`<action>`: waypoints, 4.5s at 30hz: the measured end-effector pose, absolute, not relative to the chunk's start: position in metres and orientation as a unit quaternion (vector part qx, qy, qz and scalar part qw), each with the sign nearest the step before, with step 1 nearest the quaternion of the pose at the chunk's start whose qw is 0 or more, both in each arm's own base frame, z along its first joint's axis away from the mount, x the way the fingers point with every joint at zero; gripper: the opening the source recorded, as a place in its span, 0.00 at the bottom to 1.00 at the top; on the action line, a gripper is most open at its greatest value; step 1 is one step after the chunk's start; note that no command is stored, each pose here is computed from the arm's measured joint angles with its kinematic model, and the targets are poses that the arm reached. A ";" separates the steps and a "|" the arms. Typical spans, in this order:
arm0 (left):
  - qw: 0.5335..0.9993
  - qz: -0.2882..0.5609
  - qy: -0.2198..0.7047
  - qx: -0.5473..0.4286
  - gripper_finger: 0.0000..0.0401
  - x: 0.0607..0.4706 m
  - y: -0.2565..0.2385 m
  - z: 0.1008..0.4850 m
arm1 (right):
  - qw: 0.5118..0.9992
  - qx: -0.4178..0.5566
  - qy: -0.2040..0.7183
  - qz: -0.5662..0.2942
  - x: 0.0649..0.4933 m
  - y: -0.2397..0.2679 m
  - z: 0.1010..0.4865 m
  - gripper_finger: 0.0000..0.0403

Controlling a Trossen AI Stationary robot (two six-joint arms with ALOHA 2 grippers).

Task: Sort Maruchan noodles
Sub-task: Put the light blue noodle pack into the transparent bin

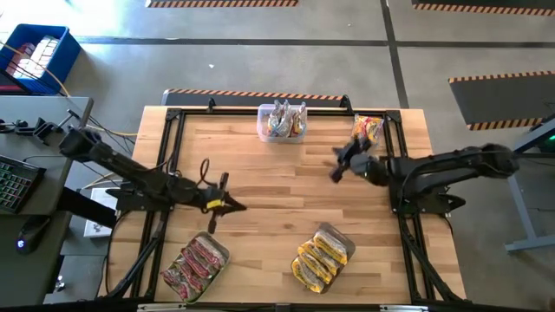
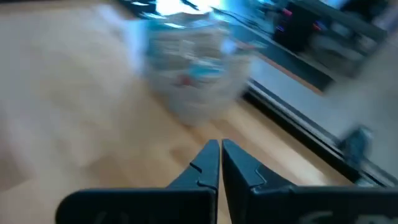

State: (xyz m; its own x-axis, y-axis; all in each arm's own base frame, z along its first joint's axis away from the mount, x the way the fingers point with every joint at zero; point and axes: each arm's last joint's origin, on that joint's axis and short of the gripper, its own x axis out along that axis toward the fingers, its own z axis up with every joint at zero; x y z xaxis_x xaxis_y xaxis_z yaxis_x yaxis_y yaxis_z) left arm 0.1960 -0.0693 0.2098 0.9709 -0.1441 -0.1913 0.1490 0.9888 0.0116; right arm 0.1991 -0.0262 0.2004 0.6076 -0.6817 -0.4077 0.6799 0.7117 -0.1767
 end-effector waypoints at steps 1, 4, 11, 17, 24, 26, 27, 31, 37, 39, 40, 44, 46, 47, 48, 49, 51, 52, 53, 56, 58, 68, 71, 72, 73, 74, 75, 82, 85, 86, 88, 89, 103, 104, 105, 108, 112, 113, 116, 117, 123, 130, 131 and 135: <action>0.994 -0.066 0.086 0.015 0.00 0.198 -0.066 0.211 | 0.890 0.005 0.231 -0.394 0.195 -0.034 0.199 0.00; 0.997 -0.042 0.065 0.027 0.00 0.204 -0.056 0.212 | 0.861 0.034 0.254 -0.440 0.185 -0.057 0.195 0.00; 0.997 0.032 0.046 0.054 0.00 0.216 -0.026 0.212 | 0.747 0.092 0.301 -0.586 0.151 -0.110 0.180 0.00; 0.993 0.088 0.049 0.054 0.00 0.221 -0.001 0.210 | 0.695 0.159 0.296 -0.636 0.128 -0.150 0.171 0.00; 0.992 0.107 0.052 0.046 0.00 0.221 0.008 0.209 | 0.694 0.163 0.314 -0.627 0.133 -0.166 0.154 0.00; 0.992 0.107 0.053 0.046 0.00 0.221 0.008 0.209 | 0.688 0.172 0.315 -0.631 0.134 -0.168 0.148 0.00; 0.992 0.107 0.053 0.046 0.00 0.221 0.008 0.208 | 0.686 0.179 0.321 -0.628 0.135 -0.169 0.144 0.00; 0.992 0.101 0.056 0.046 0.00 0.221 0.007 0.208 | 0.668 0.180 0.336 -0.639 0.138 -0.169 0.133 0.00; 0.993 0.094 0.051 0.057 0.00 0.221 0.007 0.209 | 0.696 0.185 0.348 -0.601 0.150 -0.163 0.128 0.00; 0.993 0.095 0.042 0.056 0.00 0.222 0.007 0.211 | 0.722 0.187 0.356 -0.562 0.158 -0.156 0.128 0.00; 0.993 0.096 0.038 0.056 0.00 0.222 0.007 0.212 | 0.734 0.186 0.361 -0.545 0.162 -0.152 0.128 0.00; 0.993 0.096 0.035 0.055 0.00 0.223 0.007 0.214 | 0.777 0.172 0.374 -0.476 0.180 -0.134 0.128 0.00; 0.993 0.096 0.031 0.055 0.00 0.224 0.007 0.217 | 0.800 0.171 0.376 -0.435 0.189 -0.122 0.128 0.00; 0.993 0.096 0.032 0.055 0.00 0.224 0.007 0.217 | 0.811 0.172 0.376 -0.415 0.193 -0.116 0.128 0.00; 0.993 0.096 0.032 0.052 0.00 0.225 0.007 0.218 | 0.822 0.171 0.375 -0.393 0.197 -0.110 0.129 0.00; 0.994 0.096 0.031 0.049 0.00 0.225 0.007 0.218 | 0.833 0.170 0.374 -0.370 0.202 -0.104 0.129 0.00; 0.994 0.096 0.031 0.043 0.00 0.225 0.007 0.218 | 0.853 0.168 0.370 -0.326 0.210 -0.090 0.130 0.00; 0.994 0.096 0.033 0.041 0.00 0.225 0.007 0.218 | 0.861 0.168 0.368 -0.308 0.214 -0.083 0.130 0.00; 0.994 0.097 0.036 0.036 0.00 0.225 0.007 0.217 | 0.868 0.168 0.365 -0.293 0.217 -0.076 0.131 0.00; 0.994 0.097 0.048 0.021 0.00 0.224 0.007 0.215 | 0.890 0.160 0.354 -0.238 0.227 -0.053 0.133 0.00; 0.993 0.097 0.063 0.015 0.00 0.224 0.007 0.212 | 0.901 0.149 0.350 -0.206 0.231 -0.038 0.134 0.00; 0.993 0.060 0.099 -0.006 0.00 0.223 0.005 0.205 | 0.945 0.115 0.286 -0.112 0.250 0.005 0.142 0.00; 0.993 0.061 0.104 -0.011 0.01 0.223 0.005 0.204 | 0.947 0.096 0.289 -0.102 0.265 0.008 0.143 0.00; 0.992 0.061 0.106 -0.014 0.01 0.223 0.005 0.203 | 0.947 0.086 0.294 -0.095 0.270 0.009 0.145 0.00; 0.992 0.061 0.108 -0.015 0.01 0.223 0.005 0.203 | 0.946 0.073 0.302 -0.089 0.275 0.011 0.149 0.00; 0.992 0.061 0.112 -0.015 0.02 0.223 0.005 0.202 | 0.944 0.058 0.313 -0.088 0.279 0.013 0.155 0.00; 0.991 0.062 0.115 -0.015 0.03 0.223 0.005 0.201 | 0.939 0.042 0.328 -0.093 0.283 0.015 0.162 0.00; 0.990 0.063 0.126 -0.020 0.07 0.222 0.005 0.199 | 0.852 0.050 0.458 -0.250 0.282 0.009 0.201 0.00; 0.989 0.064 0.127 -0.032 0.07 0.222 0.005 0.199 | 0.811 0.103 0.499 -0.288 0.272 0.004 0.200 0.00; 0.989 0.065 0.127 -0.035 0.07 0.222 0.005 0.199 | 0.801 0.121 0.509 -0.292 0.269 0.004 0.198 0.00; 0.989 0.065 0.127 -0.041 0.07 0.222 0.005 0.199 | 0.782 0.155 0.530 -0.289 0.263 0.003 0.191 0.00; 0.989 0.066 0.129 -0.043 0.07 0.222 0.005 0.198 | 0.773 0.166 0.540 -0.289 0.259 0.003 0.186 0.00; 0.989 0.065 0.131 -0.035 0.12 0.222 0.005 0.198 | 0.894 0.141 0.414 -0.093 0.281 0.010 0.168 0.00; 0.989 0.065 0.132 -0.035 0.13 0.222 0.005 0.198 | 0.900 0.132 0.405 -0.089 0.283 0.010 0.169 0.00; 0.988 0.064 0.133 -0.035 0.14 0.222 0.004 0.198 | 0.904 0.123 0.398 -0.092 0.283 0.009 0.171 0.00; 0.987 0.057 0.143 -0.033 0.17 0.222 0.002 0.195 | 0.905 0.100 0.395 -0.124 0.282 0.007 0.172 0.00; 0.986 0.046 0.160 -0.029 0.21 0.226 -0.003 0.188 | 0.872 0.107 0.438 -0.192 0.274 -0.001 0.161 0.00; 0.985 0.042 0.166 -0.024 0.22 0.227 -0.004 0.185 | 0.863 0.114 0.450 -0.201 0.273 -0.004 0.158 0.00; 0.983 0.032 0.181 -0.006 0.25 0.232 -0.008 0.175 | 0.857 0.132 0.456 -0.200 0.279 -0.007 0.144 0.00; 0.983 0.029 0.183 -0.002 0.25 0.235 -0.009 0.172 | 0.859 0.132 0.453 -0.198 0.283 -0.008 0.140 0.00; 0.978 0.025 0.205 0.009 0.27 0.248 -0.014 0.166 | 0.892 0.112 0.407 -0.159 0.308 -0.008 0.115 0.00; 0.977 0.007 0.209 0.035 0.26 0.260 -0.019 0.166 | 0.918 0.082 0.358 -0.150 0.316 -0.009 0.125 0.00; 0.975 -0.001 0.218 0.046 0.27 0.261 -0.022 0.165 | 0.920 0.077 0.352 -0.151 0.317 -0.009 0.128 0.00; 0.961 0.012 0.267 0.069 0.31 0.266 -0.036 0.153 | 0.927 0.067 0.336 -0.154 0.318 -0.010 0.134 0.00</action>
State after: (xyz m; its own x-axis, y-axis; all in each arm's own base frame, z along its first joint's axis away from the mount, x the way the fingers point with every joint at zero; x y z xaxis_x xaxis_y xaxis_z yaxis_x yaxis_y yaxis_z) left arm 0.2660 -0.0362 0.1534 0.8568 0.0605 -0.5120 0.0133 0.9902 0.1394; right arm 0.3177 -0.0105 0.1342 0.7274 -0.2395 -0.6431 0.3299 0.9438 0.0216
